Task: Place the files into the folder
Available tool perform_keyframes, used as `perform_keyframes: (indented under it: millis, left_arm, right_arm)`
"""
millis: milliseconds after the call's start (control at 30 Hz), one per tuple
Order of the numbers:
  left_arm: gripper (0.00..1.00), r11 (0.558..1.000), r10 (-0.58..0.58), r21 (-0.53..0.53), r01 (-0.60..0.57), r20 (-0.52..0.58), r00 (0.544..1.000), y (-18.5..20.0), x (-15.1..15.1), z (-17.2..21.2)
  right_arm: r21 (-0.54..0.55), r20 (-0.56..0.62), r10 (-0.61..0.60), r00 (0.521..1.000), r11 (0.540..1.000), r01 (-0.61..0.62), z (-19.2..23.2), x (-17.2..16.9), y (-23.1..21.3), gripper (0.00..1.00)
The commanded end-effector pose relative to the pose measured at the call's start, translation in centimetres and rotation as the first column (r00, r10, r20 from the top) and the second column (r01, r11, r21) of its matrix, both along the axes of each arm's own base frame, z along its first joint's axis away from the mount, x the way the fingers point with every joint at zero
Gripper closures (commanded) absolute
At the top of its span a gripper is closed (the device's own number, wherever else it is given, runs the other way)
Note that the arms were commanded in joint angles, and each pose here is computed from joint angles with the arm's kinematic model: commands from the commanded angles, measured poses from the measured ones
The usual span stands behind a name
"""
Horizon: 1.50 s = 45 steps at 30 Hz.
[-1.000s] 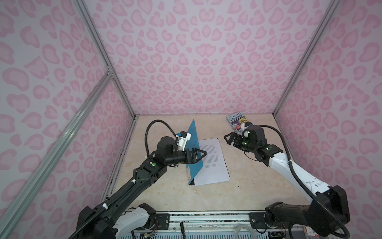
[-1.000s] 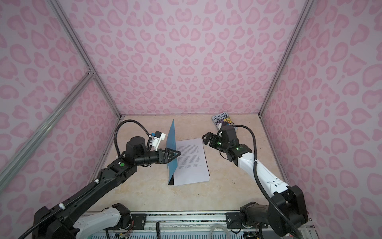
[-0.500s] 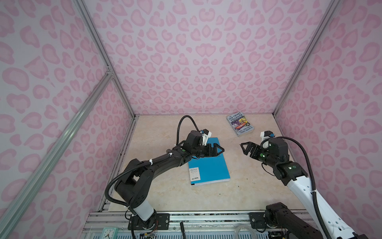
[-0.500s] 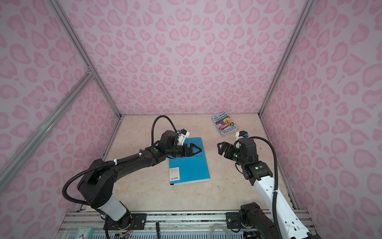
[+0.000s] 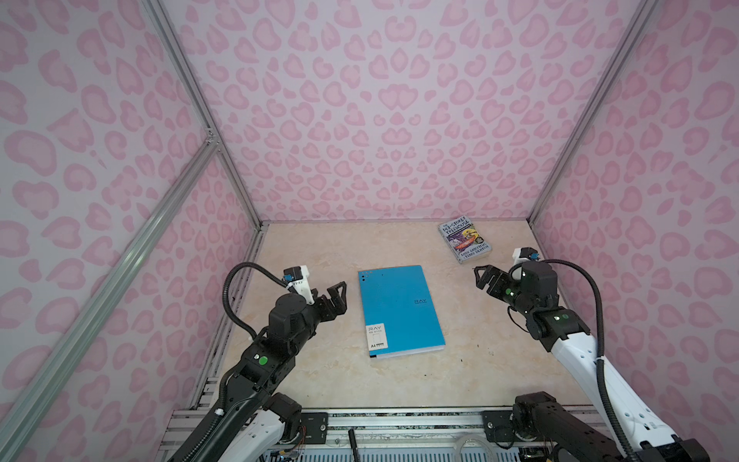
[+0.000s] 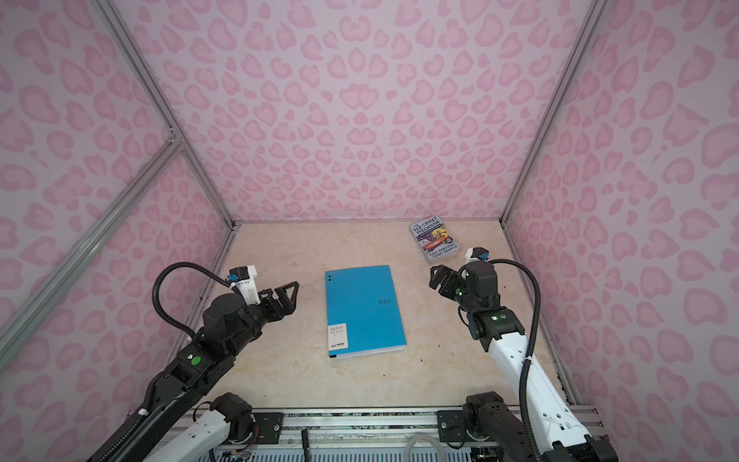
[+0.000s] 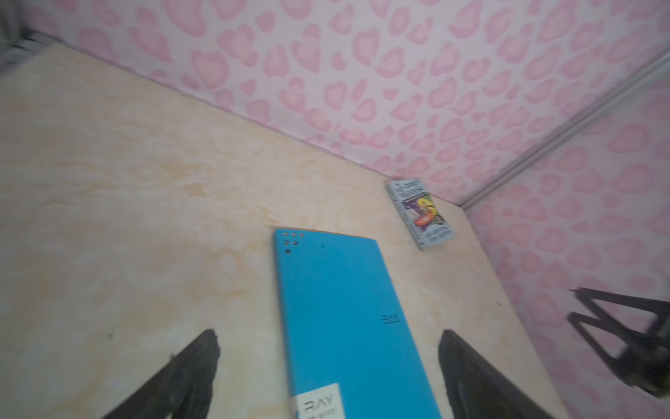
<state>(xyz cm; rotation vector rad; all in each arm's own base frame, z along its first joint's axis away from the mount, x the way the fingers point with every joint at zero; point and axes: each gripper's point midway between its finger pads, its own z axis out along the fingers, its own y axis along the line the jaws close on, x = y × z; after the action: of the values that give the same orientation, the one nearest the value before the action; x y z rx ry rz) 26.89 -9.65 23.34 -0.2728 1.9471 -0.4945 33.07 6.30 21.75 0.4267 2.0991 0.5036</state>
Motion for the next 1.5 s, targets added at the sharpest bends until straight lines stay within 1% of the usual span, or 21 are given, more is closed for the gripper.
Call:
perform_keyframes:
  millis: [0, 133, 267, 367, 433, 500, 633, 700, 767, 833, 867, 933, 1000, 1033, 1067, 1100, 1200, 1233, 1333, 1400, 1467]
  left_arm:
    - [0.04, 0.929, 0.325, 0.18, -0.323, 0.021, 0.946, 7.0, -0.8, -3.3]
    - [0.04, 0.84, 0.469, 0.255, -0.478, 0.1, 0.878, 10.2, -1.1, -4.9]
    - [0.04, 0.785, 0.516, 0.296, -0.544, 0.175, 0.839, 11.1, -0.1, -5.6]
    - [0.04, 0.75, 0.529, 0.357, -0.557, 0.182, 0.829, 11.7, 1.1, -6.2]
    - [0.03, 0.761, 0.516, 0.36, -0.539, 0.168, 0.84, 12.0, 2.7, -6.1]
    - [0.03, 0.761, 0.508, 0.378, -0.527, 0.156, 0.847, 12.5, 3.7, -6.1]
    - [0.03, 0.746, 0.494, 0.394, -0.537, 0.214, 0.843, 14.0, 4.6, -6.6]
    - [0.03, 0.773, 0.471, 0.371, -0.515, 0.208, 0.857, 14.6, 5.2, -7.5]
    - [0.03, 0.773, 0.453, 0.388, -0.502, 0.215, 0.865, 14.8, 6.0, -8.5]
    - [0.03, 0.751, 0.467, 0.413, -0.515, 0.218, 0.857, 15.2, 7.0, -9.1]
    - [0.03, 0.764, 0.447, 0.412, -0.496, 0.216, 0.868, 14.8, 7.6, -9.1]
    - [0.03, 0.779, 0.368, 0.423, -0.462, 0.288, 0.884, 13.7, 8.3, -8.4]
    - [0.04, 0.769, 0.401, 0.399, -0.499, 0.306, 0.863, 14.6, 9.0, -9.2]
    - [0.03, 0.792, 0.349, 0.435, -0.43, 0.256, 0.902, 13.7, 9.9, -9.9]
    - [0.03, 0.803, 0.324, 0.449, -0.392, 0.223, 0.919, 13.3, 10.4, -10.5]
    - [0.04, 0.798, 0.348, 0.428, -0.425, 0.249, 0.904, 13.8, 10.5, -10.8]
    - [0.04, 0.814, 0.348, 0.405, -0.416, 0.232, 0.908, 14.3, 10.7, -11.0]
    - [0.04, 0.816, 0.343, 0.42, -0.397, 0.202, 0.918, 14.2, 11.0, -11.3]
    - [0.03, 0.817, 0.34, 0.418, -0.396, 0.206, 0.918, 14.2, 10.9, -11.2]
    - [0.03, 0.816, 0.339, 0.42, -0.398, 0.211, 0.917, 14.2, 10.9, -11.2]
    - [0.03, 0.816, 0.339, 0.42, -0.398, 0.21, 0.917, 14.2, 10.9, -11.2]
  right_arm:
    - [-0.046, 0.034, -0.028, 0.999, 0.999, 0.029, -0.4, 1.3, -0.7, 0.02]
    - [-0.126, 0.043, 0.001, 0.999, 0.992, 0.004, -2.8, 1.9, -1.0, 0.02]
    - [-0.225, 0.062, -0.036, 0.997, 0.973, 0.049, -4.5, 1.8, -2.5, 0.02]
    - [-0.289, 0.1, -0.025, 0.995, 0.956, 0.053, -5.6, 1.9, -3.0, 0.02]
    - [-0.342, 0.101, -0.021, 0.995, 0.938, 0.054, -6.5, 2.0, -3.5, 0.02]
    - [-0.384, 0.073, -0.061, 0.995, 0.92, 0.084, -7.4, 2.0, -4.4, 0.02]
    - [-0.439, 0.03, -0.086, 0.996, 0.894, 0.09, -8.7, 2.2, -5.4, 0.02]
    - [-0.437, 0.017, -0.09, 0.996, 0.895, 0.089, -8.8, 2.5, -5.6, 0.02]
    - [-0.442, 0.049, -0.099, 0.994, 0.89, 0.11, -8.4, 2.7, -5.9, 0.02]
    - [-0.472, 0.075, -0.115, 0.991, 0.871, 0.137, -8.1, 2.7, -6.8, 0.02]
    - [-0.483, 0.086, -0.12, 0.989, 0.863, 0.147, -8.1, 2.7, -7.1, 0.02]
    - [-0.48, 0.108, -0.141, 0.984, 0.86, 0.176, -8.1, 2.7, -7.9, 0.02]
    - [-0.46, 0.144, -0.142, 0.979, 0.866, 0.193, -8.1, 2.9, -8.3, 0.02]
    - [-0.466, 0.159, -0.139, 0.977, 0.862, 0.198, -8.1, 3.0, -8.5, 0.02]
    - [-0.476, 0.174, -0.137, 0.975, 0.855, 0.205, -8.1, 3.1, -8.7, 0.02]
    - [-0.482, 0.187, -0.139, 0.972, 0.85, 0.214, -8.2, 3.3, -8.9, 0.02]
    - [-0.473, 0.227, -0.116, 0.967, 0.855, 0.214, -8.4, 4.1, -8.7, 0.02]
    - [-0.479, 0.235, -0.087, 0.968, 0.856, 0.193, -8.7, 4.4, -8.3, 0.02]
    - [-0.533, 0.217, -0.038, 0.975, 0.832, 0.151, -10.0, 4.8, -8.1, 0.02]
    - [-0.559, 0.273, 0.004, 0.962, 0.814, 0.155, -9.5, 4.9, -7.8, 0.02]
    - [-0.566, 0.297, 0.055, 0.953, 0.814, 0.13, -9.8, 4.7, -7.0, 0.02]
